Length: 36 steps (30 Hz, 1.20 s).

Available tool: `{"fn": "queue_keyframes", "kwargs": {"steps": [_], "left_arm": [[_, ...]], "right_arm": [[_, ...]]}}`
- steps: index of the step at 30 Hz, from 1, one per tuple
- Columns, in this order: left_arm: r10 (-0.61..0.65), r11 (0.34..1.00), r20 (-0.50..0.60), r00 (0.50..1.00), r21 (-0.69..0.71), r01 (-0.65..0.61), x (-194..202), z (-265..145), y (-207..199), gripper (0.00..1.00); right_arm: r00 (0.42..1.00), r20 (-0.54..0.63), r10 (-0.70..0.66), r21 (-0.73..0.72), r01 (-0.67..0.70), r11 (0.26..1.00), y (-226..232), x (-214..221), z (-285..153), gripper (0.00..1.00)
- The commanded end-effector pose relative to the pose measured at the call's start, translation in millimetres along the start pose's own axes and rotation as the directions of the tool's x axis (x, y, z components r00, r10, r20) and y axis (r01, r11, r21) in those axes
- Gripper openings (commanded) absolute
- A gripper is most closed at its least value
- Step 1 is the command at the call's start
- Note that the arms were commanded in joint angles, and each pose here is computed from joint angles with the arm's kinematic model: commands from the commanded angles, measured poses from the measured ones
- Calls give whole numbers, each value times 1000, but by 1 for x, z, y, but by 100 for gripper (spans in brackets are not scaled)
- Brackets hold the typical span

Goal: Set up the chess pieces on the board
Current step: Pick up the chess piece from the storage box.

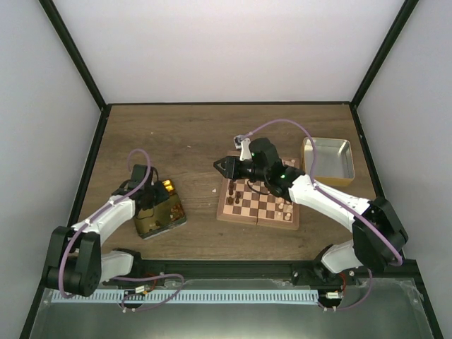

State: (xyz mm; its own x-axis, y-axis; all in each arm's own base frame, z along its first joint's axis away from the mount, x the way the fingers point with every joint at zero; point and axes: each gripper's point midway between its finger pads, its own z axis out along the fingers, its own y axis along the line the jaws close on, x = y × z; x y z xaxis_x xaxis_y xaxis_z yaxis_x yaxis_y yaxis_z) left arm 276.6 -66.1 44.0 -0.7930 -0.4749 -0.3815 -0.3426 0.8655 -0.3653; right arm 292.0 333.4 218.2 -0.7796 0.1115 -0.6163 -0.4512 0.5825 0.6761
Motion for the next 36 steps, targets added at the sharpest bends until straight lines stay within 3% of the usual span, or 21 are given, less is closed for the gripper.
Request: {"fn": "queue_keyframes", "kwargs": {"steps": [1,5,9,15,24,28,31,36], "left_arm": [[67,997,-10,998,40,-67,-6,6,-13,42],[62,997,-19,998,46,-61,-9,12,-17,40],[44,998,39,998,41,-46,-22,10,-19,40],[59,995,-42,997,85,-55,-12,20,-29,44],[52,988,-123,991,-140,-69,3,26,14,31],[58,989,-185,981,-121,-82,16,21,13,28],[55,989,-167,984,-129,-77,13,12,13,28],[86,996,-182,980,-11,-89,14,4,-11,30]], "right_arm": [[1000,9,-7,-17,7,1000,13,-8,0,37],[1000,11,-6,-7,6,1000,11,-7,-1,37],[1000,12,-8,-1,8,1000,10,-7,-1,37],[1000,12,-7,0,7,1000,10,-8,-1,37],[1000,11,-10,5,10,1000,10,-7,-2,37],[1000,11,-11,3,11,1000,10,-7,-1,37],[1000,12,-11,-1,11,1000,10,-8,0,37],[1000,11,-15,-2,15,1000,10,-8,0,37]]}}
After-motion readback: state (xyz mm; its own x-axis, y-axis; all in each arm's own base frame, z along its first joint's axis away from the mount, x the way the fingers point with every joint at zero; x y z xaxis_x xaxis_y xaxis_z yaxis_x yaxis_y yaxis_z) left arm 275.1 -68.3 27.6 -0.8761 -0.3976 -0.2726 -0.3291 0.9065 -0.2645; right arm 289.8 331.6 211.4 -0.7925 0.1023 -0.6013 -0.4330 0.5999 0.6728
